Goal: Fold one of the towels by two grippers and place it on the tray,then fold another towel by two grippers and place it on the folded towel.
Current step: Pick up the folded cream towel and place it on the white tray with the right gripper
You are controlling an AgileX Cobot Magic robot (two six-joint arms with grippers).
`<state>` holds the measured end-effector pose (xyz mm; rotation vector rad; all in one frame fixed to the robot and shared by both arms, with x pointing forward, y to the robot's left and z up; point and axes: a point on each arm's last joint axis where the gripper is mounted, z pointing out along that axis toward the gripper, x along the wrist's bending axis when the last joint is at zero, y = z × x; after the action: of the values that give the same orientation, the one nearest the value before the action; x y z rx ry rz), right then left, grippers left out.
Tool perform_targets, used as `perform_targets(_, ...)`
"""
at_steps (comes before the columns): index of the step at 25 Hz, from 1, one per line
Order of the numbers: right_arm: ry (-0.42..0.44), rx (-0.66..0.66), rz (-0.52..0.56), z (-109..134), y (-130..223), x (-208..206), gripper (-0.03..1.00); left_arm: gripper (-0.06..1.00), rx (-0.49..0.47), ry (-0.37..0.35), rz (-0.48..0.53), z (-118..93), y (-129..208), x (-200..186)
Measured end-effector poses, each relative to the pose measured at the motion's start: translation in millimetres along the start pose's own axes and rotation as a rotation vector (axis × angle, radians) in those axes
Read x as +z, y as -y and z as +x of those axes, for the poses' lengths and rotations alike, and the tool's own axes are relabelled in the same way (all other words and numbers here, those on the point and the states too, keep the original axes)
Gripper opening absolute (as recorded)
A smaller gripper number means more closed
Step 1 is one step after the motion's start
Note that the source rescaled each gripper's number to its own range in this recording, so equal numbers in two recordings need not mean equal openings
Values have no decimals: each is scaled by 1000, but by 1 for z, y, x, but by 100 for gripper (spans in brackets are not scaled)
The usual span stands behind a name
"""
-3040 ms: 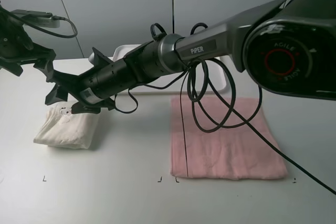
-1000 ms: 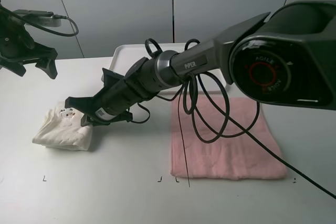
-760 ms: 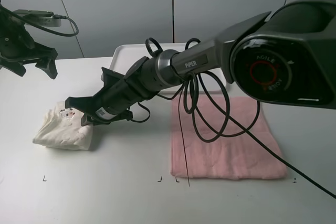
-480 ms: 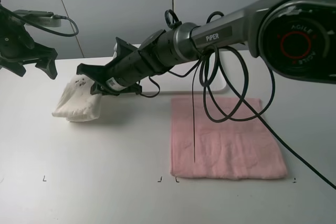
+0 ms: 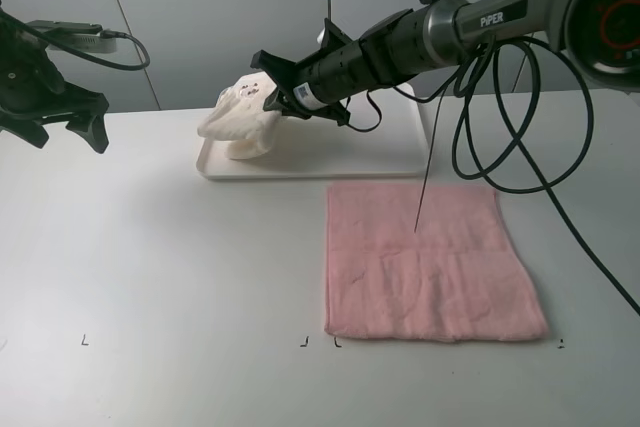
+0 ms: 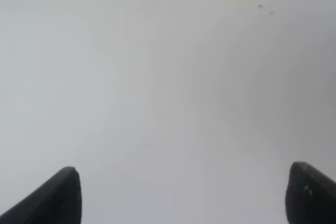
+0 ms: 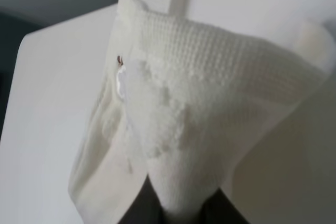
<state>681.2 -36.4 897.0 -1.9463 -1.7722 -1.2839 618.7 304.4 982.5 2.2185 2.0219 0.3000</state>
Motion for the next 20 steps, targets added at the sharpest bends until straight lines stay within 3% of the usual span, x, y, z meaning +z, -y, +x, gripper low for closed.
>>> perform_targets(5,53,14,-68,-27,-25,-14,8,99,-3,16,4,-1,0,0)
perform_targets(12,92,13,-86,-31,-27,-14,9,99,-1,25,19,-2,2,0)
perform_targets(14,112,8,-93,-32,-28,-15,22,99,-1,25,24,-2,2,0)
perform_targets(18,138,-30,-86,-35,-27,-15,81,99,-1,26,24,-2,2,0)
perform_targets(20,158,-46,-76,-36,-27,-15,96,99,-5,31,23,-3,2,0)
